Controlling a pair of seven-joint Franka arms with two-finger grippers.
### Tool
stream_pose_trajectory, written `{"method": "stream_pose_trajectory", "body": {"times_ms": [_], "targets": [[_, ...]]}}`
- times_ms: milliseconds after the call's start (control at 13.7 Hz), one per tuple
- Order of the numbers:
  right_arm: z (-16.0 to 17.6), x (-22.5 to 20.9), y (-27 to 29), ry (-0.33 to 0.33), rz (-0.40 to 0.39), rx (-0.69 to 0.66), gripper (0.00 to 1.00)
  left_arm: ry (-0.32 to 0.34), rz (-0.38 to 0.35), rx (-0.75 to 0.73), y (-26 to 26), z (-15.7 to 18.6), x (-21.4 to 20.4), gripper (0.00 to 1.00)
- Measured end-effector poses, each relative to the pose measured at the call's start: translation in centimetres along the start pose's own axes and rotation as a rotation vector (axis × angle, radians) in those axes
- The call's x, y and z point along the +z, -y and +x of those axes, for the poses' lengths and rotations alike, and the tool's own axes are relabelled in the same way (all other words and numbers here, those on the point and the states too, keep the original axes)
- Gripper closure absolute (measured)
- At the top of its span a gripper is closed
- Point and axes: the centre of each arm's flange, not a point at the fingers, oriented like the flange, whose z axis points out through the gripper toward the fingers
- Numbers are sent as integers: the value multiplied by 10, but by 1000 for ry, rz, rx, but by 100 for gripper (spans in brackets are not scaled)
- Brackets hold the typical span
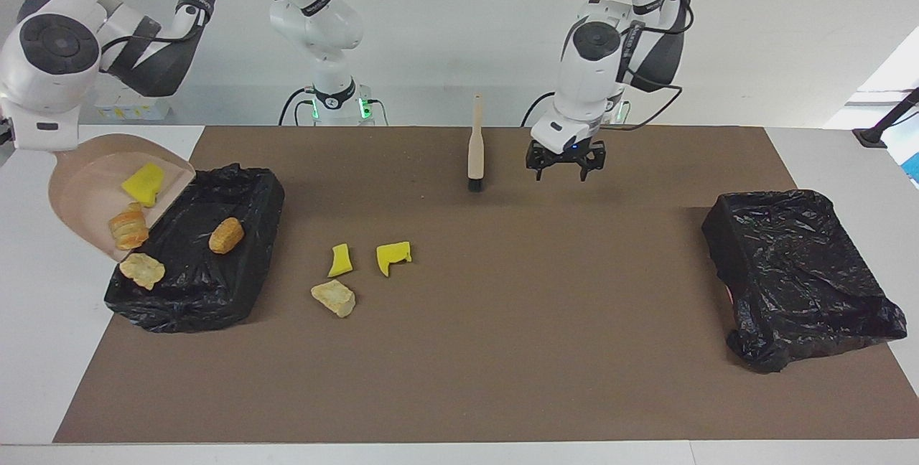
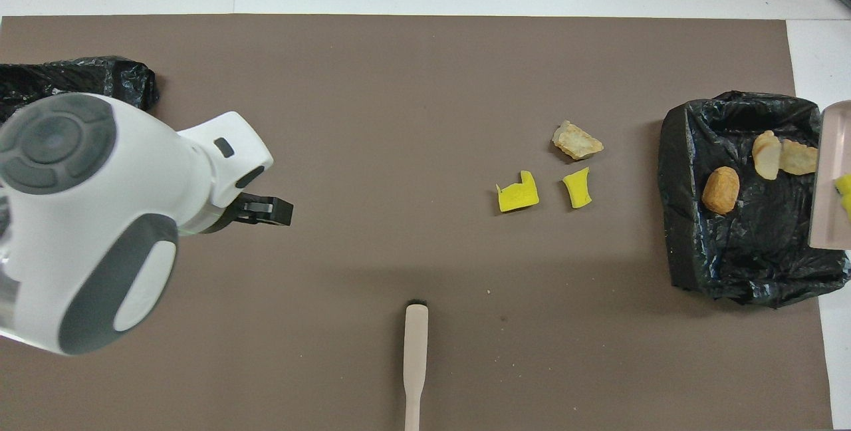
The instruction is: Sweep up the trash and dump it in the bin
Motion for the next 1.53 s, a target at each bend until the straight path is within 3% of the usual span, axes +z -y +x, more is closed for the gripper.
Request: {"method": "stream_pose_trajectory", "body": {"times_ms": [219,512,1096,1389,1535], "targets": [[5,-11,4,51,-92,-111,68,-55,-3,-48,46,8,-46,0],[16,-15,14,76,-214,-189,68,-41,2,-100,100,5,-89,0],[6,8,20,52,-177,-217,68,-9,3,-42,115,10,-92,0],[-10,13,20,144,-204,-226,68,-6,4,-41,115,6,-92,0],[4,3,19,167,-238,-250,68,-6,4,-47,120,5,-92,0]]}}
